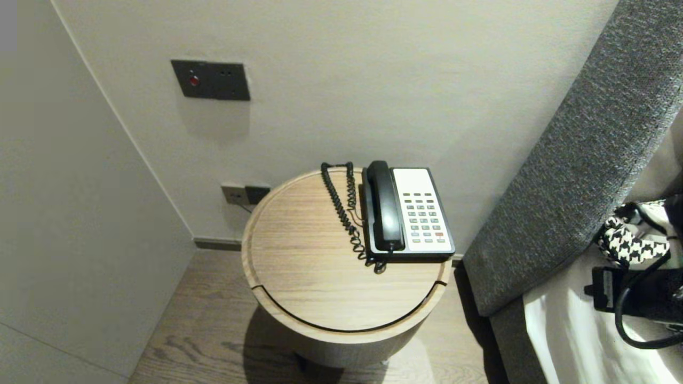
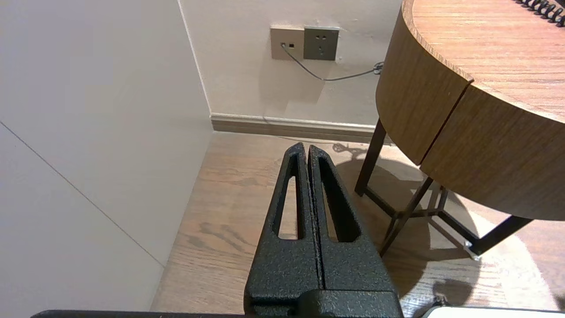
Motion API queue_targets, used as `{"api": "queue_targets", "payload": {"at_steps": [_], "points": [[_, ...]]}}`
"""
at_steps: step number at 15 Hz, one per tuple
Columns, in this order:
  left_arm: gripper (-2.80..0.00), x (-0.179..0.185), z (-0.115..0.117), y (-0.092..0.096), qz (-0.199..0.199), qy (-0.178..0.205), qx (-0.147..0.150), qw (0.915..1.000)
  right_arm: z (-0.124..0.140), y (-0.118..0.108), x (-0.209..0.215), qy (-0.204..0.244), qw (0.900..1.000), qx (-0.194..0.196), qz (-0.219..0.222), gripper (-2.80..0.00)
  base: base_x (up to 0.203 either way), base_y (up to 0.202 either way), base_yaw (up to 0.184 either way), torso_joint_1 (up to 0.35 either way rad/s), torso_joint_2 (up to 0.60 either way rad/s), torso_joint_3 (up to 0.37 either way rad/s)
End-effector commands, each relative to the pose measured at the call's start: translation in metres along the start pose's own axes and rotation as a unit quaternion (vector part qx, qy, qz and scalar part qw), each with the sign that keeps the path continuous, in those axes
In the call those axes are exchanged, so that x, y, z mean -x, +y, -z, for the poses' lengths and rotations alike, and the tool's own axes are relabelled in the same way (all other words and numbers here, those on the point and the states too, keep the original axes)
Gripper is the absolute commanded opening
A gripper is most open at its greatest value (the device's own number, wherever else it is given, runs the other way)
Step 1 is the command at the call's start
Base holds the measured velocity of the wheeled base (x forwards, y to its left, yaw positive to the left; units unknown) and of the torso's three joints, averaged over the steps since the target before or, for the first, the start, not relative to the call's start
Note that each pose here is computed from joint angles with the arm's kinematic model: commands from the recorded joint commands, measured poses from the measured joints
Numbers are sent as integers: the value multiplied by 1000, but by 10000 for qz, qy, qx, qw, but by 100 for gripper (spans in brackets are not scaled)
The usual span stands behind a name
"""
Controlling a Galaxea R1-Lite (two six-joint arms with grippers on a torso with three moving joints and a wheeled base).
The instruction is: Open the nightstand drawer
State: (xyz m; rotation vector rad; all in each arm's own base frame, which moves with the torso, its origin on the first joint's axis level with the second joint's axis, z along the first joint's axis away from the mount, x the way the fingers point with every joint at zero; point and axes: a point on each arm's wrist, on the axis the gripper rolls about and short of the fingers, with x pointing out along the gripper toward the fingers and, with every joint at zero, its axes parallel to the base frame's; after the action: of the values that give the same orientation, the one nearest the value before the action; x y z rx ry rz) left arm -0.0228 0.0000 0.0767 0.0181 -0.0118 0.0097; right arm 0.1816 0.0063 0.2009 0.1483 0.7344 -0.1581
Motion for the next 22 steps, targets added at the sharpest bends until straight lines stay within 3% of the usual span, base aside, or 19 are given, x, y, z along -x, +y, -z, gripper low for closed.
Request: {"api": "queue_targets", "payload": {"at_steps": [1, 3, 6, 9, 10, 14, 17, 22], "points": [[-280, 0, 0, 0, -6, -9, -2, 10000, -15, -3, 22, -557, 9984, -86, -46, -280, 0, 0, 0, 0, 0, 0], [-280, 0, 0, 0, -6, -9, -2, 10000, -26, -3, 49, -1135, 9933, -138, -192, -280, 0, 0, 0, 0, 0, 0], [-280, 0, 0, 0, -6, -9, -2, 10000, -34, -7, 99, -2108, 9763, -276, -413, -280, 0, 0, 0, 0, 0, 0], [-280, 0, 0, 0, -6, -9, -2, 10000, -21, -16, 144, -2841, 9565, -361, -557, -280, 0, 0, 0, 0, 0, 0], [-280, 0, 0, 0, -6, -9, -2, 10000, -8, -20, 153, -2943, 9533, -367, -572, -280, 0, 0, 0, 0, 0, 0], [-280, 0, 0, 0, -6, -9, -2, 10000, 72, -37, 143, -2815, 9594, -126, -131, -280, 0, 0, 0, 0, 0, 0], [-280, 0, 0, 0, -6, -9, -2, 10000, 117, -47, 134, -2821, 9593, -73, 79, -280, 0, 0, 0, 0, 0, 0], [-280, 0, 0, 0, -6, -9, -2, 10000, 165, -55, 118, -2930, 9557, 183, 232, -280, 0, 0, 0, 0, 0, 0]]}}
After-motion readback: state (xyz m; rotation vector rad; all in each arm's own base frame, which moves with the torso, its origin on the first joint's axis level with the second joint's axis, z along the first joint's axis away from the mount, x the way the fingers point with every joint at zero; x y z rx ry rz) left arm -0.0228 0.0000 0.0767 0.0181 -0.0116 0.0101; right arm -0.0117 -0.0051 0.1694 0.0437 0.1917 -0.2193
